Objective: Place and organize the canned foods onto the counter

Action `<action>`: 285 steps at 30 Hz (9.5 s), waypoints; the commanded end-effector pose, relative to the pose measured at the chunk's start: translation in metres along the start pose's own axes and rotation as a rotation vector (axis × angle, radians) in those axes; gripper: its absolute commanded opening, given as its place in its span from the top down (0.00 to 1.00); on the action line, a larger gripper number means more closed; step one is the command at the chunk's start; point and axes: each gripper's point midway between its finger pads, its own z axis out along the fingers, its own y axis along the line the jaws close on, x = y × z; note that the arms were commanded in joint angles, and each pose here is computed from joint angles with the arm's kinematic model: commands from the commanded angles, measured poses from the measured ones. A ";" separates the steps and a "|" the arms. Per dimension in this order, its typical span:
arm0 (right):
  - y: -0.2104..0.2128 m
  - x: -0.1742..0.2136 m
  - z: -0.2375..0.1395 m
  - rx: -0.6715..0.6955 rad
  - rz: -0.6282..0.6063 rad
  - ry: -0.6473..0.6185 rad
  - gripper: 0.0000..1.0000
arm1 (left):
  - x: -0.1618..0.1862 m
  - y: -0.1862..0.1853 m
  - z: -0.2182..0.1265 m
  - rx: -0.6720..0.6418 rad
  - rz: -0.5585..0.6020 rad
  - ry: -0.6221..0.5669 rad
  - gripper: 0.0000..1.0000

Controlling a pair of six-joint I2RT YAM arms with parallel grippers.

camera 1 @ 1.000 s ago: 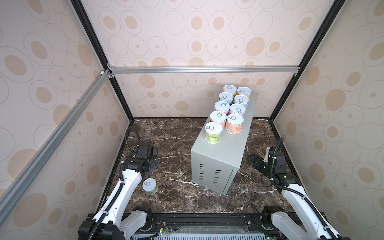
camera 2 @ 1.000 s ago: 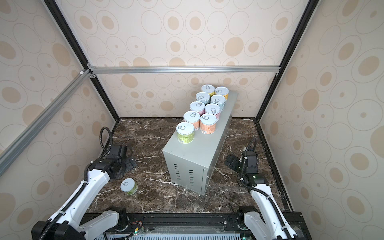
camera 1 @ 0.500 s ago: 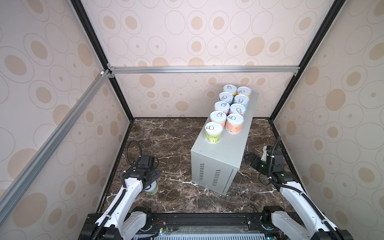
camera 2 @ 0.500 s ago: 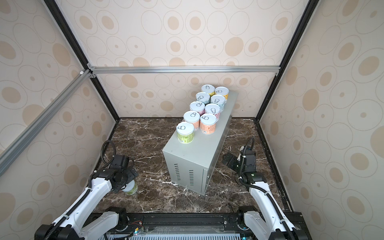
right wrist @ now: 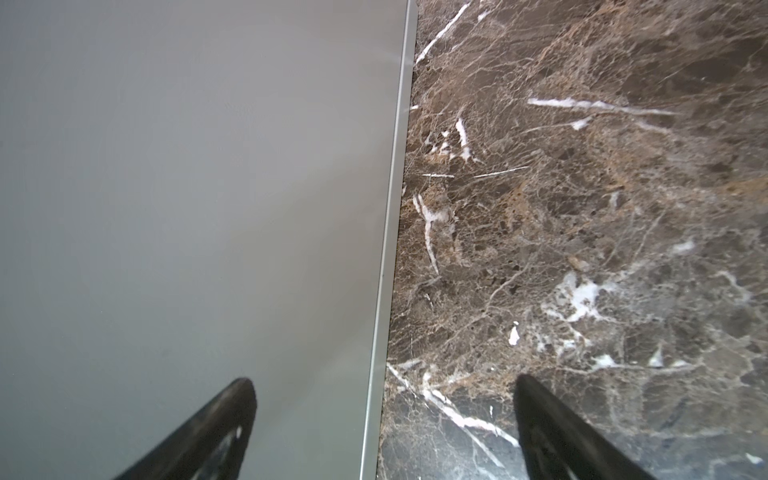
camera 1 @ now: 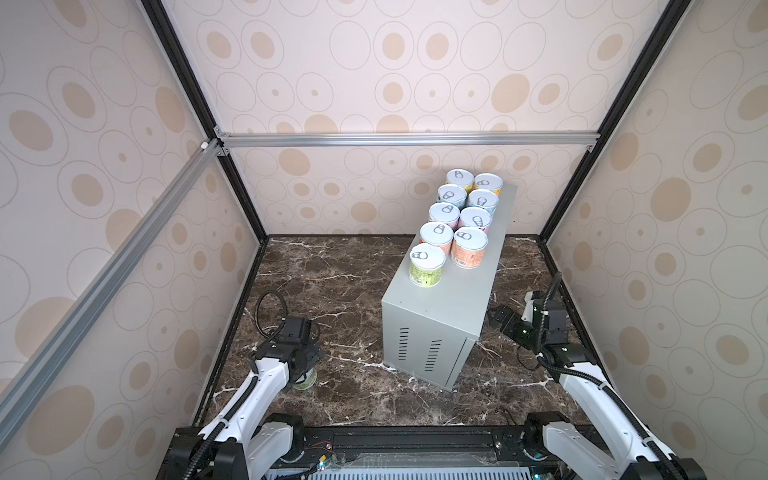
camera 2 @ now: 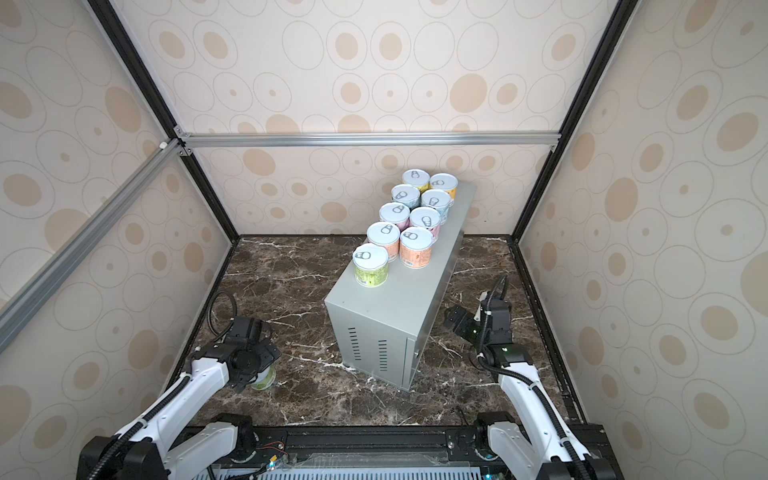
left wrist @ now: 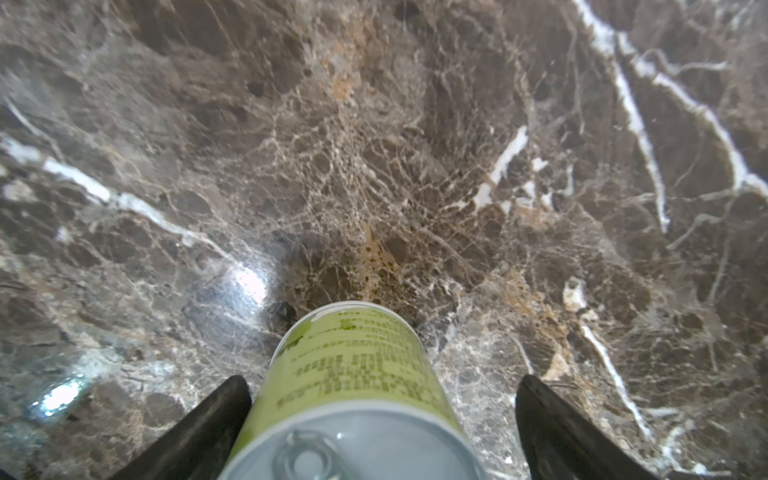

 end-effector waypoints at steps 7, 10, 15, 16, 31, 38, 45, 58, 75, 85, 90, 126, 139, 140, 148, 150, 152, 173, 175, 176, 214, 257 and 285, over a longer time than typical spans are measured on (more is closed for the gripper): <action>0.000 0.002 0.002 -0.004 0.000 -0.002 0.01 | -0.006 -0.002 0.004 -0.003 -0.033 -0.024 0.15; 0.000 0.002 0.002 -0.005 -0.001 -0.003 0.01 | -0.010 -0.004 0.004 0.004 -0.022 -0.040 0.26; 0.000 0.002 0.001 -0.006 -0.002 -0.002 0.01 | -0.017 -0.010 -0.001 0.032 0.008 -0.069 0.37; 0.000 0.002 0.002 -0.005 -0.002 -0.001 0.01 | -0.018 -0.013 -0.003 0.040 0.018 -0.071 0.37; 0.000 0.001 -0.001 -0.006 -0.007 -0.007 0.01 | -0.012 -0.034 0.003 0.015 0.189 -0.028 0.09; 0.000 0.002 0.000 -0.008 -0.005 -0.006 0.01 | 0.006 -0.034 0.009 0.006 0.216 -0.014 0.01; 0.001 0.002 -0.001 -0.012 -0.006 -0.006 0.01 | 0.013 -0.033 0.005 -0.009 0.246 -0.020 0.01; 0.002 0.002 -0.001 -0.017 -0.007 -0.007 0.01 | 0.017 -0.035 0.004 -0.012 0.269 -0.033 0.20; 0.011 0.004 -0.002 -0.055 -0.035 0.014 0.01 | 0.002 -0.103 -0.062 0.326 0.461 -0.093 0.35; 0.024 -0.005 -0.013 -0.080 -0.102 0.019 0.01 | -0.026 -0.121 -0.121 0.364 0.651 -0.202 0.35; 0.033 -0.010 -0.021 -0.097 -0.096 0.028 0.01 | -0.035 -0.126 -0.159 0.427 0.719 -0.271 0.35; 0.078 -0.034 -0.091 -0.088 -0.258 0.112 0.01 | -0.022 -0.185 -0.330 0.782 0.973 -0.421 0.40; 0.084 -0.036 -0.098 -0.106 -0.295 0.104 0.01 | -0.005 -0.204 -0.376 0.838 1.053 -0.456 0.40; 0.084 -0.036 -0.098 -0.106 -0.297 0.103 0.01 | -0.005 -0.205 -0.380 0.849 1.053 -0.459 0.40; 0.087 -0.038 -0.103 -0.116 -0.307 0.096 0.01 | 0.027 -0.221 -0.396 0.918 1.159 -0.429 0.40; 0.088 -0.039 -0.105 -0.119 -0.306 0.091 0.01 | 0.039 -0.225 -0.399 0.918 1.207 -0.433 0.40; 0.089 -0.040 -0.106 -0.122 -0.307 0.088 0.01 | 0.051 -0.230 -0.403 0.917 1.248 -0.438 0.39; 0.083 -0.029 -0.109 -0.131 -0.315 0.086 0.01 | 0.125 -0.266 -0.437 0.914 1.405 -0.519 0.39; 0.082 -0.028 -0.109 -0.133 -0.317 0.086 0.01 | 0.130 -0.270 -0.437 0.914 1.407 -0.517 0.39; 0.081 -0.027 -0.109 -0.133 -0.318 0.086 0.01 | 0.132 -0.273 -0.436 0.911 1.408 -0.515 0.39; 0.087 -0.016 -0.148 -0.206 -0.342 0.034 0.01 | 0.170 -0.330 -0.418 0.830 1.404 -0.562 0.06; 0.200 -0.038 -0.247 -0.490 -0.749 0.015 0.01 | -0.024 -0.149 -0.371 0.681 0.714 -0.778 0.01; 0.235 -0.025 -0.189 -0.405 -0.806 0.015 0.13 | -0.004 -0.125 -0.261 0.534 0.705 -0.731 0.01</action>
